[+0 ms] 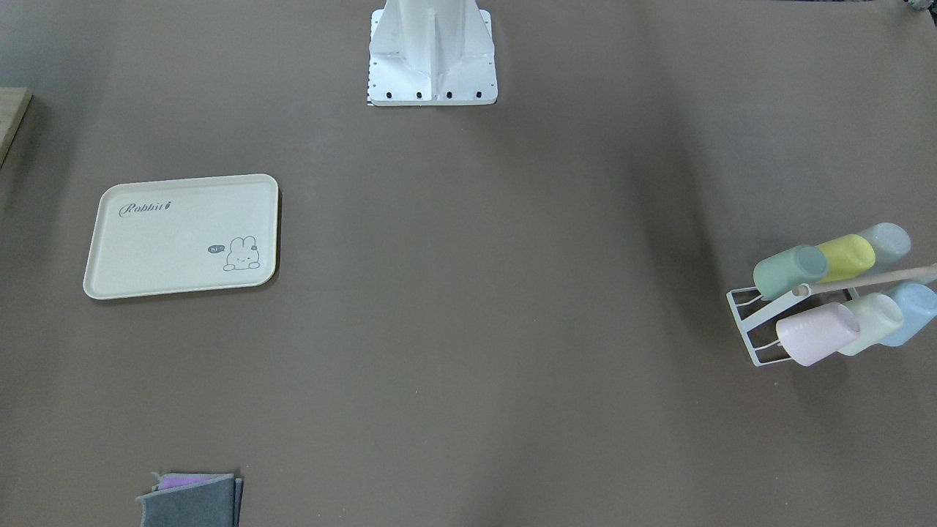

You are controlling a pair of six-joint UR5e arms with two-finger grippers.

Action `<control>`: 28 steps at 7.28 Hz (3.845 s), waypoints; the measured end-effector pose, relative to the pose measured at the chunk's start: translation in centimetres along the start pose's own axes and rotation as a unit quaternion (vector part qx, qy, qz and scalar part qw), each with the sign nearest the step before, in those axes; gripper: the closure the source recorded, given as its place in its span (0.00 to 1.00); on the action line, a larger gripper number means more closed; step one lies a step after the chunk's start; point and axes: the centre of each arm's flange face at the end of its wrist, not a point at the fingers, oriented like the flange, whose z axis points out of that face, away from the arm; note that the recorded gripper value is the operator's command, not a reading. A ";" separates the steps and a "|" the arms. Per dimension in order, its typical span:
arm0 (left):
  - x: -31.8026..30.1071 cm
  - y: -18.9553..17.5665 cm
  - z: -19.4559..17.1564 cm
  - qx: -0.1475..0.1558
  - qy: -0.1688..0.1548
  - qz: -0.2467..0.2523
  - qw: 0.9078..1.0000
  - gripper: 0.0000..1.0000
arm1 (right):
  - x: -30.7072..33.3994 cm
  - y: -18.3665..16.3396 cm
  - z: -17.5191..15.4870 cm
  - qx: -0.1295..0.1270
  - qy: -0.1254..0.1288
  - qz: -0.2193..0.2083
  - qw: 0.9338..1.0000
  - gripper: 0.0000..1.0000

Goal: Pick up and place green cup on tray

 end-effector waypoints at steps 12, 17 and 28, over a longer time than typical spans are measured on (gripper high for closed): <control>-0.8 1.3 0.4 0.013 -0.003 0.001 1.000 0.02 | 2.9 2.2 1.5 -0.017 -0.005 0.034 0.999 0.00; 1.4 -0.6 -2.3 0.037 -0.012 0.026 0.999 0.02 | -3.7 -2.8 0.9 -0.018 -0.045 0.070 0.996 0.00; 28.2 0.6 -10.7 -0.009 -0.139 0.235 0.962 0.02 | -22.1 -5.0 12.8 -0.021 -0.119 -0.055 0.991 0.03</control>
